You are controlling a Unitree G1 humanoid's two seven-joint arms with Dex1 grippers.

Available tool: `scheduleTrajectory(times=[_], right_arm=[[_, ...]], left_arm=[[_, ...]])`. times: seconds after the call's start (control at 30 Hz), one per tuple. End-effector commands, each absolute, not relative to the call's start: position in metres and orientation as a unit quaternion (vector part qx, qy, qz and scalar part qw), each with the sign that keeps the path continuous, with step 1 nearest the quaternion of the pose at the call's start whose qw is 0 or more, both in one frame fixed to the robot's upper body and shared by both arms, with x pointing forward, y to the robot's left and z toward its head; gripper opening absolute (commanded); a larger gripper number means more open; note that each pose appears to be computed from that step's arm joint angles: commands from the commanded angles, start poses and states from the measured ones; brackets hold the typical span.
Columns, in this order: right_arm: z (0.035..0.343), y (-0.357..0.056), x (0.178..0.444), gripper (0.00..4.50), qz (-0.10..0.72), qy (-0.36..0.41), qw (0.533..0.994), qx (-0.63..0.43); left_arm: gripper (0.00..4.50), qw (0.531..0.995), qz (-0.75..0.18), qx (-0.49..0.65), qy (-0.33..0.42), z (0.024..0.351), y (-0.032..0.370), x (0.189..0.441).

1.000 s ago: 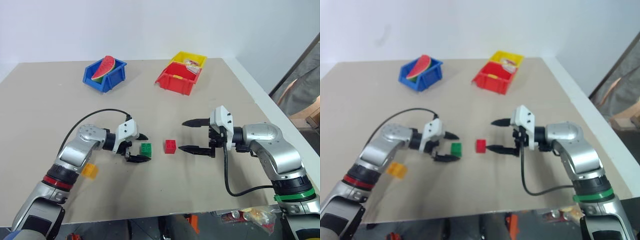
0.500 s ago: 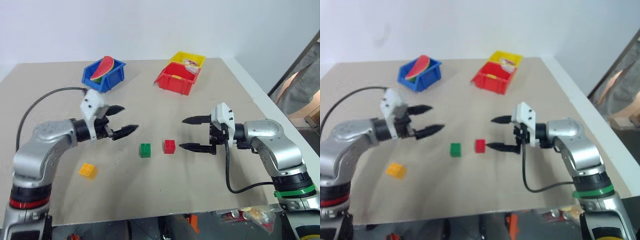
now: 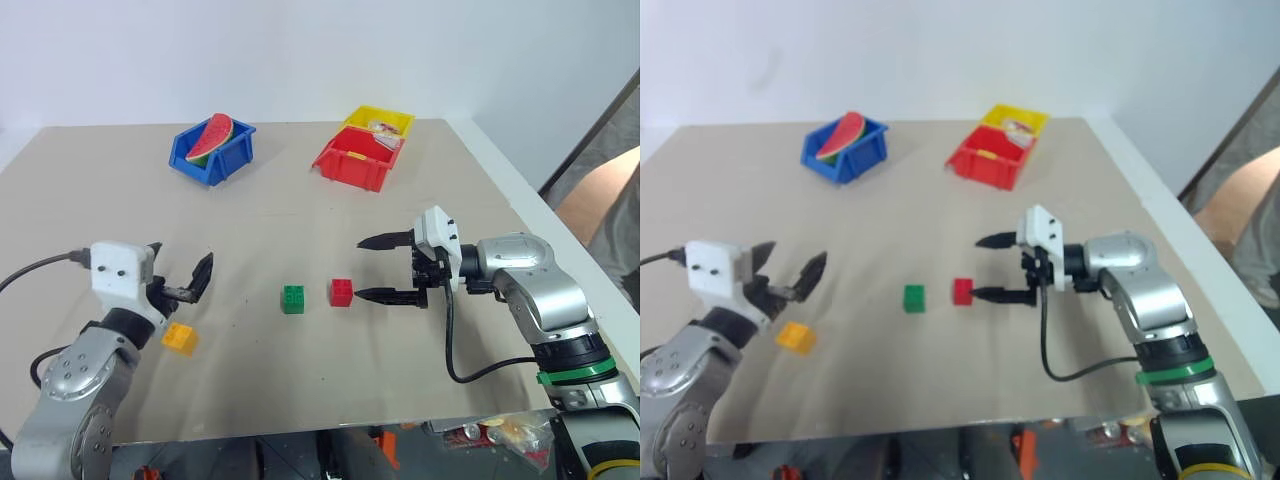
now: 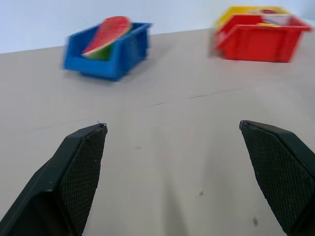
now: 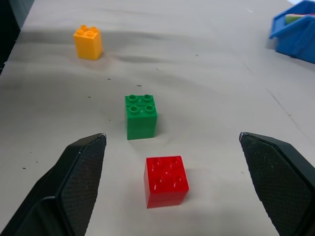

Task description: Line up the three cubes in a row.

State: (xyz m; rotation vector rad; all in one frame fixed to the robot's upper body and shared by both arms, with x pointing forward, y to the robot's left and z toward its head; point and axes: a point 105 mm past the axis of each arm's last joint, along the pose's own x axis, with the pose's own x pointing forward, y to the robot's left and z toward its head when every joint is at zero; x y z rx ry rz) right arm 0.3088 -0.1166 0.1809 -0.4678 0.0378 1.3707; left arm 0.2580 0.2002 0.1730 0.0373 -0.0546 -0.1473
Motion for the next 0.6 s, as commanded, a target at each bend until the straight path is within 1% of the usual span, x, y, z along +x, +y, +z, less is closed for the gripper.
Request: scheduleTrajectory(times=[0.03, 0.17, 0.33, 0.6], right_arm=[[0.189, -0.116, 0.309, 4.50, 0.631, 0.003, 0.740, -0.234], [0.190, -0.116, 0.310, 4.50, 0.632, 0.003, 0.739, -0.232], [0.190, -0.116, 0.310, 4.50, 0.632, 0.004, 0.739, -0.233], [0.189, -0.117, 0.310, 4.50, 0.629, 0.006, 0.742, -0.234]], left_arm=[[4.46, 0.996, -0.064, 0.022, -0.051, 0.182, 0.196, 0.246], [4.46, 0.996, -0.085, 0.004, -0.024, 0.167, 0.193, 0.234], [4.46, 0.997, -0.077, 0.004, -0.006, 0.153, 0.204, 0.222], [4.46, 0.996, -0.083, 0.004, 0.019, 0.133, 0.215, 0.217]])
